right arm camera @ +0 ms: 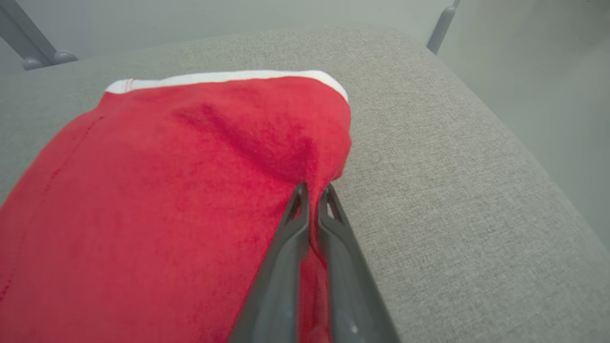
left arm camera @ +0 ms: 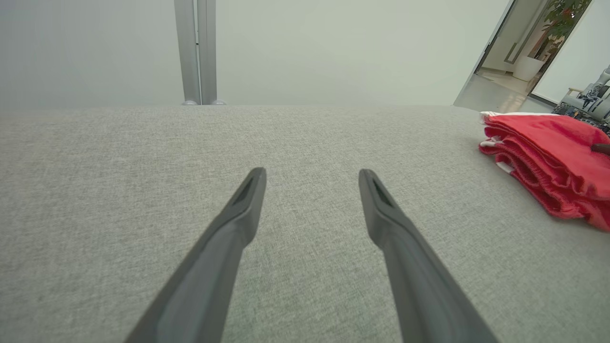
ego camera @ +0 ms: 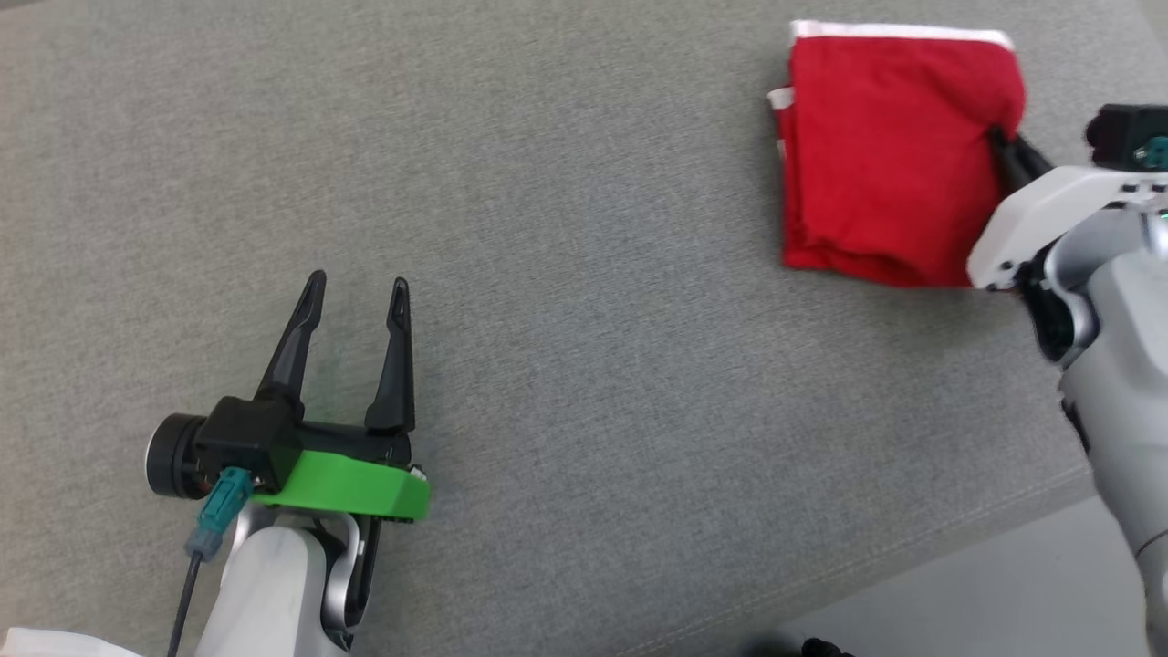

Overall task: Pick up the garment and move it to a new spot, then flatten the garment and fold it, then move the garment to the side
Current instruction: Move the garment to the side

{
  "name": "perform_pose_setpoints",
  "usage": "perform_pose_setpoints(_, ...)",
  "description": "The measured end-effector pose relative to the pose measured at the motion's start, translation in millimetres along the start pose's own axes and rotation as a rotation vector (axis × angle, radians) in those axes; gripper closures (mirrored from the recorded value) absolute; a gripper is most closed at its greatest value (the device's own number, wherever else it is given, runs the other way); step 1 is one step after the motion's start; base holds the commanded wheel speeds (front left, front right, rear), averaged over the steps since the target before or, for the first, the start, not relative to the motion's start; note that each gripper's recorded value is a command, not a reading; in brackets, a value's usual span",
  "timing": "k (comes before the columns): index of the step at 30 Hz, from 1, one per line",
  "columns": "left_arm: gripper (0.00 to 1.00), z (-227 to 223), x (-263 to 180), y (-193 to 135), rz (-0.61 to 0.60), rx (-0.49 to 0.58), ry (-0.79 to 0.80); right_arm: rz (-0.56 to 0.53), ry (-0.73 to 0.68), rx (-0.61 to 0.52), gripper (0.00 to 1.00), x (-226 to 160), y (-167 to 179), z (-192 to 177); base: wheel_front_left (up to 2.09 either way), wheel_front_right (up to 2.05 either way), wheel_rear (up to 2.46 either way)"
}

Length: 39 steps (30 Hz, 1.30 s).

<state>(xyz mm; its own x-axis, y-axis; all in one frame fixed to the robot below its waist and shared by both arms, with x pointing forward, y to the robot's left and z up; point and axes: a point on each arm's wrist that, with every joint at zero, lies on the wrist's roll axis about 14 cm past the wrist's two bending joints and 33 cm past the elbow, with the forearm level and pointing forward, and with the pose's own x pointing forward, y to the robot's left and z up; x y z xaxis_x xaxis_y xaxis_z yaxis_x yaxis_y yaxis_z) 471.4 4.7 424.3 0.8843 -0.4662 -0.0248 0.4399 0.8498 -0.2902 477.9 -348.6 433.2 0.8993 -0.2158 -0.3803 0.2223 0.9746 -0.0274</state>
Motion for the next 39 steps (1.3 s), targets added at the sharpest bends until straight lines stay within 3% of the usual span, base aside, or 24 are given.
perform_pose_setpoints(12,0.0,4,-10,31,0.068,0.032,-0.014,-0.09,-0.037,-0.227,1.0,48,-37,52,0.0,0.0,0.0)
perform_pose_setpoints(24,0.0,-11,-25,57,0.129,0.052,0.029,-0.153,0.007,-0.337,1.0,87,-53,51,0.0,0.0,0.0)
perform_pose_setpoints(25,0.0,-12,-25,58,0.132,0.052,0.033,-0.155,0.011,-0.353,0.63,88,-54,50,0.0,0.0,0.0)
perform_pose_setpoints(27,0.0,-15,-26,61,0.139,0.052,0.039,-0.152,0.004,-0.393,0.0,91,-54,50,0.0,0.0,0.0)
perform_pose_setpoints(39,0.0,-12,-25,59,0.14,0.049,0.032,-0.114,-0.116,-0.382,0.0,87,-32,59,0.0,0.0,0.0)
